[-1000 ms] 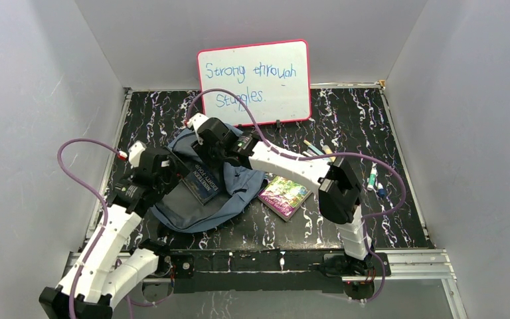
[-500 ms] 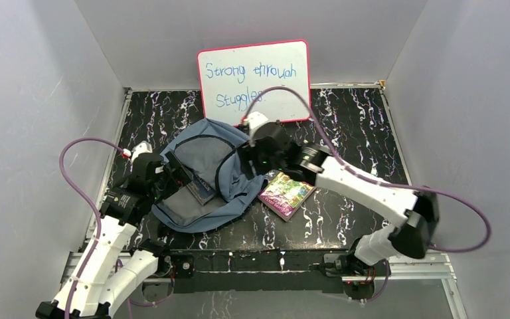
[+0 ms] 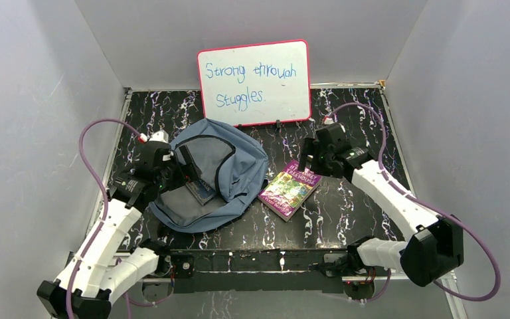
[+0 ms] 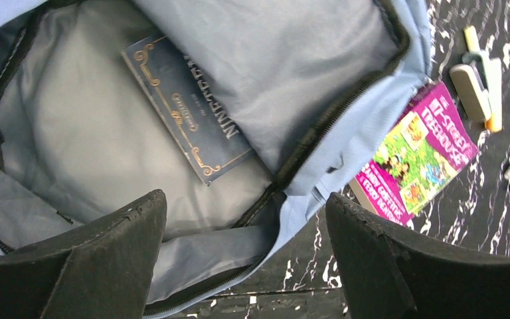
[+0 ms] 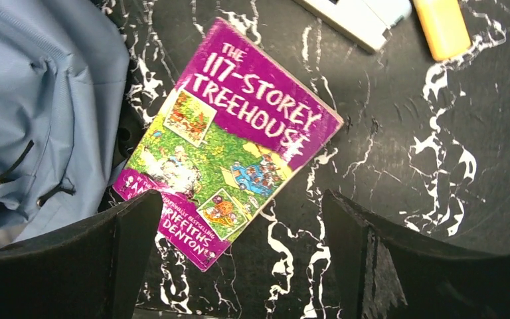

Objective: Pack the student bag
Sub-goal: Pick up the book from the center of the board.

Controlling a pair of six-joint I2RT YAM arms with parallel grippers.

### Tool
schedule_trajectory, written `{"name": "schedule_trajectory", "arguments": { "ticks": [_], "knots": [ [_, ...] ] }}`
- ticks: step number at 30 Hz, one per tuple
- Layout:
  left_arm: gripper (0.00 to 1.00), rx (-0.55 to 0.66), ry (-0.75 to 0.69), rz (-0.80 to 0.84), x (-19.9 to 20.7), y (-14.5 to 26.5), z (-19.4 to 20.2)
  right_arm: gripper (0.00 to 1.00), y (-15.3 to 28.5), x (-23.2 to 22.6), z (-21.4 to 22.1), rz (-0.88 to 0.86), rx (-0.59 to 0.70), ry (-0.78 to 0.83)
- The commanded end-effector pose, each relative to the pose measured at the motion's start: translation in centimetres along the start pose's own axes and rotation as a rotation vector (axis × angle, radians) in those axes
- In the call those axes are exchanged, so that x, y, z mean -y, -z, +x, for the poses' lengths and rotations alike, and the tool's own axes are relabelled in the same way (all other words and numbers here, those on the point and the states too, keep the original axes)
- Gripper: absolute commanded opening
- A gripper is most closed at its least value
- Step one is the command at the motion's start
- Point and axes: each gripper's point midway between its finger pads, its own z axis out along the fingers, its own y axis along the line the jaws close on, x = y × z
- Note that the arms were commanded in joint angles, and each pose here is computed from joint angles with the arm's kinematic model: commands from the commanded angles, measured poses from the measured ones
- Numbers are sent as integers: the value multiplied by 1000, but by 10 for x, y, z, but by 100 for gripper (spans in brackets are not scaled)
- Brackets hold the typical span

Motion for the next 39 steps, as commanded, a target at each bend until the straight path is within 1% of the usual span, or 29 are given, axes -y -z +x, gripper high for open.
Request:
{"name": "schedule_trajectory", "arguments": {
  "ticks": [1,4,6,11,13,16,19,21,25,28,33,38,39],
  "knots": [
    [85,46,-134,78,27,15,-15,99,0,11,-1,-63,-33,-147],
    [85,30,-196,67,42,10,-6,99,-9,24,7,-71,-98,-247],
    [85,27,-247,59,59,6,5,99,-14,27,9,-81,-112,-295],
    [86,-2,-407,134,126,-7,24,99,-23,30,23,-107,-104,-361],
    [86,-17,-460,177,153,-16,25,99,-25,31,28,-120,-91,-359],
    [86,-50,-519,245,192,-32,30,99,-26,31,23,-157,-33,-308],
    [86,-89,-562,279,217,-55,40,99,-24,35,22,-152,3,-321],
    [86,-139,-585,303,231,-75,55,99,-25,37,22,-146,8,-336],
    [85,-187,-602,326,247,-108,75,99,-33,38,33,-126,-58,-374],
    [82,-223,-613,336,257,-129,89,98,-40,36,41,-128,-100,-388],
    [76,-257,-617,383,275,-149,102,96,-46,33,40,-155,-70,-432],
    [73,-279,-642,374,277,-171,115,96,-53,35,45,-146,-83,-474],
    [72,-302,-646,386,278,-173,121,96,-54,34,46,-152,-88,-481]
  ]
}}
